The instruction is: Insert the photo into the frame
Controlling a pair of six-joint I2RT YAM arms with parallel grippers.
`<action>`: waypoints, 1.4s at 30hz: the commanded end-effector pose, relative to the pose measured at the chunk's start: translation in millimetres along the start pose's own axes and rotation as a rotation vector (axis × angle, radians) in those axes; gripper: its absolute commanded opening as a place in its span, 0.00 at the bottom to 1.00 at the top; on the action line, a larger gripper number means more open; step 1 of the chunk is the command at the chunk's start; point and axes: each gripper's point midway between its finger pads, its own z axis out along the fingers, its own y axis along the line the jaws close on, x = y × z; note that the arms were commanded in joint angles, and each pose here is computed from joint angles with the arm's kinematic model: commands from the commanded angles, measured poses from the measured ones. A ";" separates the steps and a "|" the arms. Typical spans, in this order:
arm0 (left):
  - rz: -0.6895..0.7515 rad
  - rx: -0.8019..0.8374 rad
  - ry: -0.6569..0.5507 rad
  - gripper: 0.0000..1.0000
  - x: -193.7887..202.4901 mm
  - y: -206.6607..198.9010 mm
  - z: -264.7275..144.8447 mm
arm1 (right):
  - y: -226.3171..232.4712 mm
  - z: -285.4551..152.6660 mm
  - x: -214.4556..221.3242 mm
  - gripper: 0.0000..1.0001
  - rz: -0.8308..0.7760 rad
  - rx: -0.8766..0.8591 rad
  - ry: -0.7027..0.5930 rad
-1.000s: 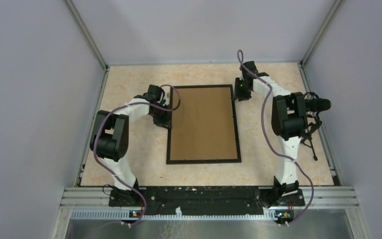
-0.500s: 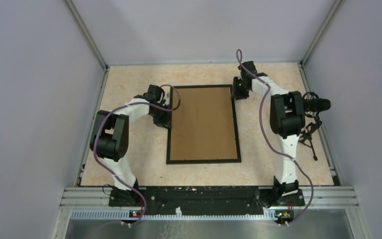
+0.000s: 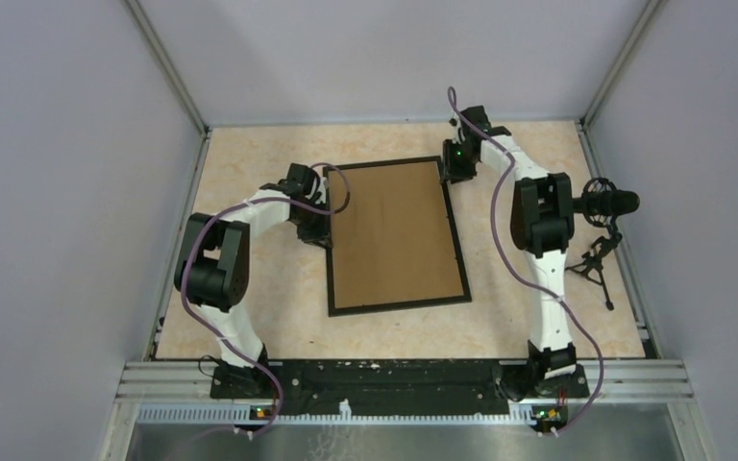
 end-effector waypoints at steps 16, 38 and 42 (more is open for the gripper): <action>0.082 -0.254 0.127 0.00 38.2 54.1 22.7 | 0.3 74.6 40.5 0.47 -0.692 0.303 0.256; 0.019 -0.089 -0.044 0.59 38.9 -12.0 -67.8 | 77.3 -118.8 3.4 0.88 -0.205 0.088 -0.134; -0.050 0.149 0.029 0.75 93.1 -79.3 -82.1 | 66.6 -110.7 43.8 0.81 -0.051 -0.017 -0.089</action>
